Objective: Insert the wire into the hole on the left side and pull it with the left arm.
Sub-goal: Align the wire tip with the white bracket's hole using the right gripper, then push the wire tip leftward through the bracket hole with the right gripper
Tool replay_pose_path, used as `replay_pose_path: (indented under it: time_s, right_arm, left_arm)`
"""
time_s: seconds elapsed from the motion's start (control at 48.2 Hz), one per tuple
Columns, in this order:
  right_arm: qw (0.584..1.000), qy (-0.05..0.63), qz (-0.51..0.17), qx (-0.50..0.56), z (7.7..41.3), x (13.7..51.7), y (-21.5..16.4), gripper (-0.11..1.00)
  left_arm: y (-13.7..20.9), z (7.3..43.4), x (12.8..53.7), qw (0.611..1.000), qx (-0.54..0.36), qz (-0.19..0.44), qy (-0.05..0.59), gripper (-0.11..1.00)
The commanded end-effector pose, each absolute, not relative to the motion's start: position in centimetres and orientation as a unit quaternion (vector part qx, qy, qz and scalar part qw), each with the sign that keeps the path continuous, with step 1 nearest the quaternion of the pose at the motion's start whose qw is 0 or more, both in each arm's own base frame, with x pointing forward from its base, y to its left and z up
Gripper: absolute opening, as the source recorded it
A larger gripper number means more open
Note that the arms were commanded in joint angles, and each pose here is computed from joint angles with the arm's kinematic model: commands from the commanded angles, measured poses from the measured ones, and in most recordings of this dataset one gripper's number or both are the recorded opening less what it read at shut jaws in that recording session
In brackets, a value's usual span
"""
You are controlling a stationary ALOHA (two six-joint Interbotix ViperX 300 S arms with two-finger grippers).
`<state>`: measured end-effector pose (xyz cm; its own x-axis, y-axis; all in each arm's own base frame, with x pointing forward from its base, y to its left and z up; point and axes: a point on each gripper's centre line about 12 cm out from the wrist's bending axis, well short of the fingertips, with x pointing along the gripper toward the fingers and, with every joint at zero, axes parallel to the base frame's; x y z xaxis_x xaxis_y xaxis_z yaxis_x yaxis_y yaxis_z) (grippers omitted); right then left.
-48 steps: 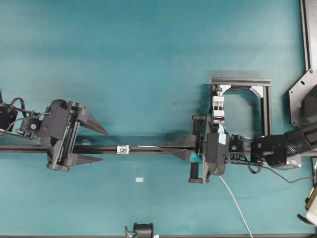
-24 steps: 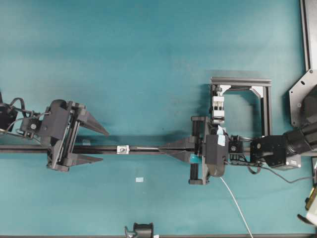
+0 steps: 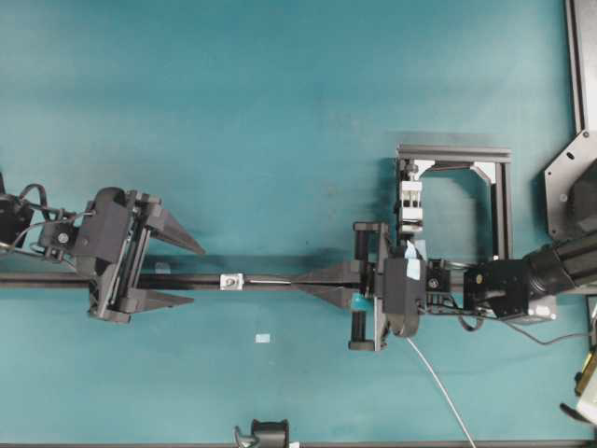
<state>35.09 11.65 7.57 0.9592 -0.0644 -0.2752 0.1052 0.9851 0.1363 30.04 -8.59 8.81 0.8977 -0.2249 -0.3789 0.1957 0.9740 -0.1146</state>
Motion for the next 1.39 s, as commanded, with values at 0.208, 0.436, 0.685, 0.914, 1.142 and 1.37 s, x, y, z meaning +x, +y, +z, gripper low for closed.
replay_pose_path:
  time_s: [0.208,0.436,0.685,0.914,1.142,1.37]
  right_arm:
    - [0.989,0.123,-0.039,0.069,8.4,35.7,11.9,0.02]
    - [0.989,0.123,-0.043,0.070,8.2,36.1,11.8,0.02]
    - [0.989,0.123,-0.047,0.070,7.9,36.6,11.7,0.02]
    - [0.989,0.122,-0.049,0.072,8.0,36.8,11.6,0.02]
    - [0.988,0.123,-0.051,0.073,8.0,37.1,11.5,0.02]
    - [0.988,0.123,-0.056,0.073,7.7,37.7,11.3,0.02]
  left_arm:
    - [-8.6,9.5,30.6,0.977,-0.038,-0.107,0.182,0.70]
    - [-8.6,9.6,30.7,0.977,-0.038,-0.108,0.181,0.70]
    - [-8.6,9.6,30.7,0.977,-0.038,-0.108,0.181,0.70]
    - [-8.6,9.6,30.7,0.977,-0.038,-0.108,0.181,0.70]
    - [-8.6,9.6,30.7,0.977,-0.038,-0.107,0.181,0.70]
    - [-8.6,9.6,30.8,0.977,-0.038,-0.108,0.180,0.70]
